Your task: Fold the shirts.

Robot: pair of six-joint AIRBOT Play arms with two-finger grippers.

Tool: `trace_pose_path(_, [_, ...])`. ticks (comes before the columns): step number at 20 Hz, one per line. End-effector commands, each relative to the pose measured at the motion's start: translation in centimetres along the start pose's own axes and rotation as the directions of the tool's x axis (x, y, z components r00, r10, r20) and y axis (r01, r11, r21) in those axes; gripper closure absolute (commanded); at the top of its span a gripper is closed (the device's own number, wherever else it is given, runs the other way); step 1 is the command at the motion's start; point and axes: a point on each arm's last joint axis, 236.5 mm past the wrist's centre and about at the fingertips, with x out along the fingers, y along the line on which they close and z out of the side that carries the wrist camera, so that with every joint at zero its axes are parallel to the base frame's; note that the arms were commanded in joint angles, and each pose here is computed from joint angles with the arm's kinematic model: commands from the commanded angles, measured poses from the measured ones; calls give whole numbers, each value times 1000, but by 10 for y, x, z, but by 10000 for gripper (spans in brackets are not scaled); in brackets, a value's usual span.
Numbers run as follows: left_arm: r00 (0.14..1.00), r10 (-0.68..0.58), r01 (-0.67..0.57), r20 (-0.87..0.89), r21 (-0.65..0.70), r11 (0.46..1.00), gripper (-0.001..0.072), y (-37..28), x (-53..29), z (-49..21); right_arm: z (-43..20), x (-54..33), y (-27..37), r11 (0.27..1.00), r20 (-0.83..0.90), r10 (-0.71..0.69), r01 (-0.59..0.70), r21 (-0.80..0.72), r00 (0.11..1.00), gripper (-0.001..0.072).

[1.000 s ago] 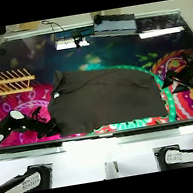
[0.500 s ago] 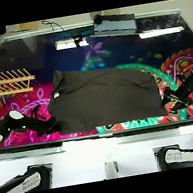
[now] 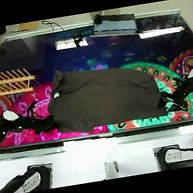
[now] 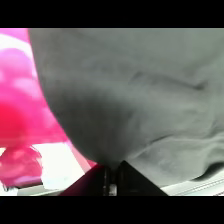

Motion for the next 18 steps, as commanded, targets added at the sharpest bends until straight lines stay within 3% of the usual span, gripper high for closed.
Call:
trace_pose_path(1, [1000,-2,1,30,21,1000,668,-3,-5,4,0,9,1,1000,-31,14,-14,2,999,208])
trace_pose_path(6, [999,-30,29,42,17,999,667,-10,-6,6,1,20,19,994,-65,104,-103,28,992,210])
trace_pose_path(7, [998,-53,51,46,30,998,667,-15,-6,7,2,22,24,992,-68,128,-126,29,990,267])
trace_pose_path(8, [996,-75,73,50,39,997,667,-21,-6,8,2,23,27,990,-71,142,-139,34,987,379])
trace_pose_path(10, [994,-95,93,55,47,995,667,-26,-7,10,1,23,29,989,-76,149,-146,36,986,448])
trace_pose_path(12, [994,-95,92,55,47,995,667,-26,-7,10,0,23,29,988,-80,150,-147,37,985,568])
trace_pose_path(13, [994,-95,92,55,47,995,668,-26,-7,10,0,23,29,988,-81,150,-147,37,985,574])
trace_pose_path(15, [994,-95,93,54,46,995,667,-26,-7,9,0,23,29,988,-82,150,-147,37,985,660])
trace_pose_path(18, [994,-95,93,53,46,995,667,-26,-7,9,-2,22,33,986,-91,166,-165,10,982,679])
